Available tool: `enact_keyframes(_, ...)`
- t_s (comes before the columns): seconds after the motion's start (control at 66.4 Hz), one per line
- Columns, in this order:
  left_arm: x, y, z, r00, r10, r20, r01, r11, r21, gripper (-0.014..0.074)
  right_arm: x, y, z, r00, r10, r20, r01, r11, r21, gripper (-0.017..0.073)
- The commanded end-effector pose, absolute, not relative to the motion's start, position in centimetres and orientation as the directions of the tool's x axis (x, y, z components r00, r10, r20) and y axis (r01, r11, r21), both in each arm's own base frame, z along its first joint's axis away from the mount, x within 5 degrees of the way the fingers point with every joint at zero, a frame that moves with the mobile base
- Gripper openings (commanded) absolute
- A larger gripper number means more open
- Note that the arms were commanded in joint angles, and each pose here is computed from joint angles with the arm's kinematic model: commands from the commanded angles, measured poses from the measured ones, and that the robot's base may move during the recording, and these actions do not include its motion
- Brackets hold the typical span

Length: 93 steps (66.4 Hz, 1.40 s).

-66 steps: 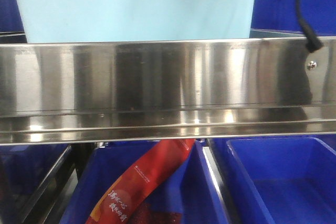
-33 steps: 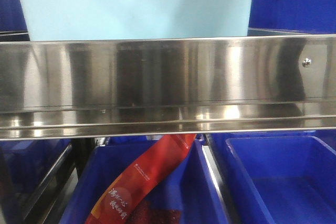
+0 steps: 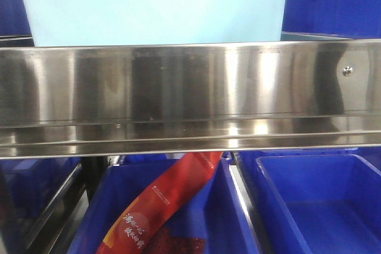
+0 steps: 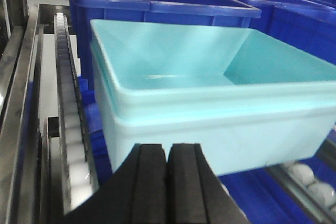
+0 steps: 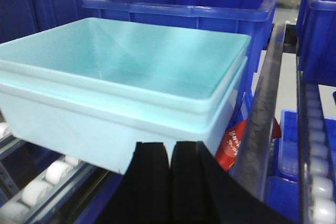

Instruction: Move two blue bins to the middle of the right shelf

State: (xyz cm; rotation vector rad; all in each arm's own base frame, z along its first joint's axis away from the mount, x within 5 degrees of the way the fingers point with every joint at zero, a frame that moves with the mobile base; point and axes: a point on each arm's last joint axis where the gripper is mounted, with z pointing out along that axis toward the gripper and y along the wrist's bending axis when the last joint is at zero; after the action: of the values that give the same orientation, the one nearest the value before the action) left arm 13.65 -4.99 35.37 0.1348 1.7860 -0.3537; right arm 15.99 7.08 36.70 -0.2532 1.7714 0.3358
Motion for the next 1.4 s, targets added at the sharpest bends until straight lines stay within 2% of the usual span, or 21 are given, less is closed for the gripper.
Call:
enact_keyframes(0.0,12.3,-4.5,35.1,-0.19,-0.104,-0.976,0.299,0.941,-0.158,-0.0111,14.2,6.3,36.7,-0.156,0.014,-0.988,-0.364,0.929,0.071,-0.0165)
enact_keyframes(0.211,10.1,-3.7,36.2,-0.081,-0.148,-0.986,0.324,0.931,-0.167,-0.0111,10.5,4.5,38.6,-0.009,0.091,-0.996,-0.382,0.92,0.088,-0.0165)
enact_keyframes(0.452,9.9,-3.6,36.4,-0.071,-0.153,-0.986,0.326,0.93,-0.168,-0.0111,8.2,3.4,39.6,0.077,0.134,-0.988,-0.39,0.916,0.094,-0.0165)
enact_keyframes(0.934,9.9,-3.6,36.4,-0.071,-0.153,-0.986,0.326,0.93,-0.168,-0.0111,8.2,3.5,39.4,0.087,0.144,-0.986,-0.4,0.911,0.098,-0.0165)
enact_keyframes(0.995,9.9,-3.6,36.4,-0.071,-0.153,-0.986,0.326,0.93,-0.168,-0.0111,8.4,3.6,38.5,0.107,0.098,-0.989,-0.398,0.916,0.048,-0.0165)
enact_keyframes(1.04,9.9,-3.6,36.4,-0.071,-0.153,-0.986,0.326,0.93,-0.168,-0.0111,8.6,3.5,37.2,0.125,0.013,-0.992,-0.372,0.928,-0.035,-0.0165)
enact_keyframes(1.145,9.9,-3.6,36.4,-0.071,-0.153,-0.986,0.326,0.93,-0.168,-0.0111,9.0,2.6,33.6,0.062,0.013,-0.998,-0.282,0.959,-0.005,-0.0165)
enact_keyframes(1.386,9.9,-3.6,36.4,-0.071,-0.153,-0.986,0.326,0.93,-0.168,-0.0111,7.2,0.6,27.9,0.055,0.021,-0.998,-0.083,0.996,0.016,-0.0165)
